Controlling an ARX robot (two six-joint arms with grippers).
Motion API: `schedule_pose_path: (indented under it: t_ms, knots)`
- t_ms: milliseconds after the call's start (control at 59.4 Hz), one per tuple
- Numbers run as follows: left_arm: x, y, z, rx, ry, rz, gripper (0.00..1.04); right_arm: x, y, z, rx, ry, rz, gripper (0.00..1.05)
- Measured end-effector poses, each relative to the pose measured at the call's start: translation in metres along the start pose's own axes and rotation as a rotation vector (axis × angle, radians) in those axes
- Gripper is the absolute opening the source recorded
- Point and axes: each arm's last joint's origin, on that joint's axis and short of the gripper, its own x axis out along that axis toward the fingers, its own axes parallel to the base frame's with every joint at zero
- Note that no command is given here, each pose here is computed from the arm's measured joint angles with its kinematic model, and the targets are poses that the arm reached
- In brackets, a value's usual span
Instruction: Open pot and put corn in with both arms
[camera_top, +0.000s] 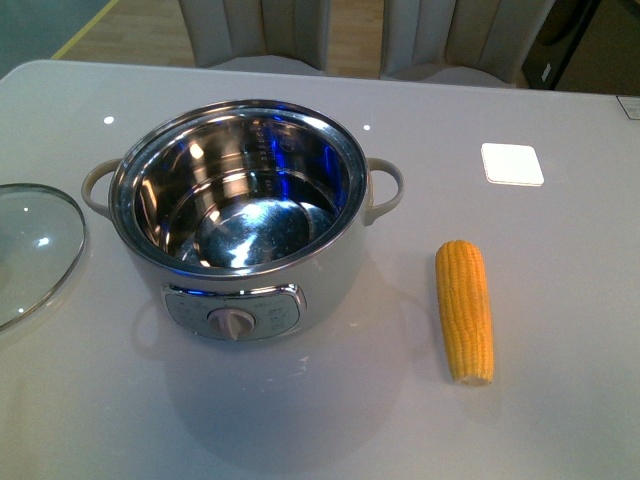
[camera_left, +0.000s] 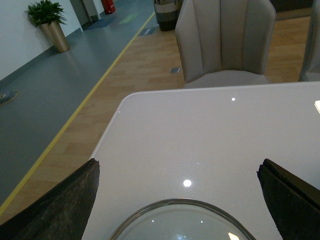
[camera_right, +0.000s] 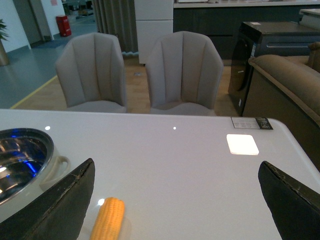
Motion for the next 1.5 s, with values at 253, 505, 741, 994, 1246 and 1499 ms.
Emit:
schedule_pose_path:
  t_ms: [253,505,741,994,1246,1499]
  knots:
    - [-0.044,-0.024,0.025,0.013,-0.032,-0.001,0.98,0.0,0.0,0.0,0.0,0.0,0.0,0.96]
    - [-0.091,-0.044,0.049,-0.009,-0.075,0.012,0.98,0.0,0.0,0.0,0.0,0.0,0.0,0.96]
    - [-0.115,-0.053,0.061,-0.034,-0.081,0.013,0.98,0.0,0.0,0.0,0.0,0.0,0.0,0.96]
    - [-0.142,-0.059,0.07,-0.069,-0.073,0.015,0.98,0.0,0.0,0.0,0.0,0.0,0.0,0.96]
    - [-0.152,-0.063,0.074,-0.098,-0.089,0.018,0.98,0.0,0.0,0.0,0.0,0.0,0.0,0.96]
    - [-0.152,-0.063,0.074,-0.103,-0.088,0.017,0.98,0.0,0.0,0.0,0.0,0.0,0.0,0.96]
